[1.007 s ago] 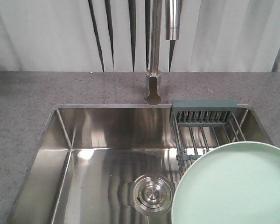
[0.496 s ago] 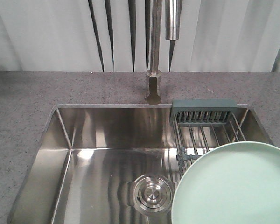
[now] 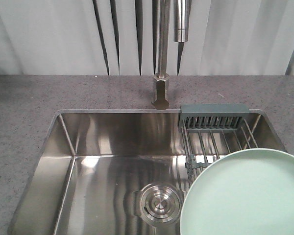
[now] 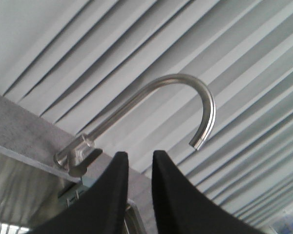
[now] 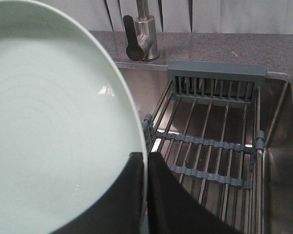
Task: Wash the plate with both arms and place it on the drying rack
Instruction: 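Reach the left gripper toward the faucet handle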
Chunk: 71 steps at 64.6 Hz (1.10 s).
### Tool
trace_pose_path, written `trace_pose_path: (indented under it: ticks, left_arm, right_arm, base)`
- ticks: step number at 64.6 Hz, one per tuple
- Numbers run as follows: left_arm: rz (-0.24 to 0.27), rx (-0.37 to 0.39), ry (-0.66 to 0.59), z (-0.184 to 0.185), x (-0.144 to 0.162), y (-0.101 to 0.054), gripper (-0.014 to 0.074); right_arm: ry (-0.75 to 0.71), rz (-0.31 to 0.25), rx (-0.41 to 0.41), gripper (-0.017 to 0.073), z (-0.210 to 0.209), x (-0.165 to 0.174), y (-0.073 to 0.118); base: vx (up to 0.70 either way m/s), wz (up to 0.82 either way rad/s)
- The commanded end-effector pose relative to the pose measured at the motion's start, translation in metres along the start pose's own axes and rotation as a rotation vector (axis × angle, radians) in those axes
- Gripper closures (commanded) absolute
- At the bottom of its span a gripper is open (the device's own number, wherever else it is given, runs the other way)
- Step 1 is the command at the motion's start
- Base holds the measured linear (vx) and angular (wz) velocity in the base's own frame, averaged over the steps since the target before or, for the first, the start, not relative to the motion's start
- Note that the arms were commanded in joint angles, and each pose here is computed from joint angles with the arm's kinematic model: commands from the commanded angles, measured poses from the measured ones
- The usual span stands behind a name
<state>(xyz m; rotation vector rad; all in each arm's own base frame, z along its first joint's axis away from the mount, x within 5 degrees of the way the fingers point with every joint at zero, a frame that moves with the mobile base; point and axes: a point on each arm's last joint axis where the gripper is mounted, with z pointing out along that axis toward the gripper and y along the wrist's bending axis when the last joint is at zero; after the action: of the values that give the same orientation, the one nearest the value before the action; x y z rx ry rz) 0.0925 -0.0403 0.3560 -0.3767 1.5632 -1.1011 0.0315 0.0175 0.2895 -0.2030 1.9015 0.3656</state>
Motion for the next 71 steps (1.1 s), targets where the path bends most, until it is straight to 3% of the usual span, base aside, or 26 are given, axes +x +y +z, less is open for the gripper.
trace_pose_path:
  ticks: [1,10,18,32,44,56,71]
  left_arm:
    - [-0.034,0.081,0.049,0.024,-0.007,-0.004,0.0320]
    - [-0.013,0.120,0.148,0.057,-0.008,0.007,0.0202]
    - [-0.039,0.141,0.258,0.088,-0.011,0.015,0.0161]
    - [-0.033,0.192,0.354,0.152,-0.032,0.024,0.0160]
    - [-0.061,0.242,0.428,0.210,-0.043,0.040,0.0160]
    - [-0.082,0.266,0.510,0.267,-0.024,0.053,0.0160]
    - [-0.061,0.293,0.542,0.328,-0.001,0.058,0.0160]
  right_arm:
    - [-0.089,0.003,-0.004,0.0561,-0.002,-0.013,0.001]
    - [-0.089,0.003,-0.004,0.0561,-0.002,-0.013,0.001]
    - [-0.088,0.003,-0.004,0.0561,-0.002,-0.013,0.001]
    - [-0.088,0.003,-0.004,0.0561,-0.002,-0.013,0.001]
    - [-0.089,0.003,-0.004,0.0561,-0.002,-0.013,0.001]
    - [-0.089,0.002,-0.004,0.0561,-0.002,-0.013,0.001]
    - [-0.091,0.003,-0.004,0.0561,-0.002,-0.014,0.001]
  base:
    - [0.00,0.00]
    - [0.00,0.00]
    - [0.00,0.00]
    - [0.00,0.00]
    - [0.00,0.00]
    - [0.00,0.00]
    - [0.00,0.00]
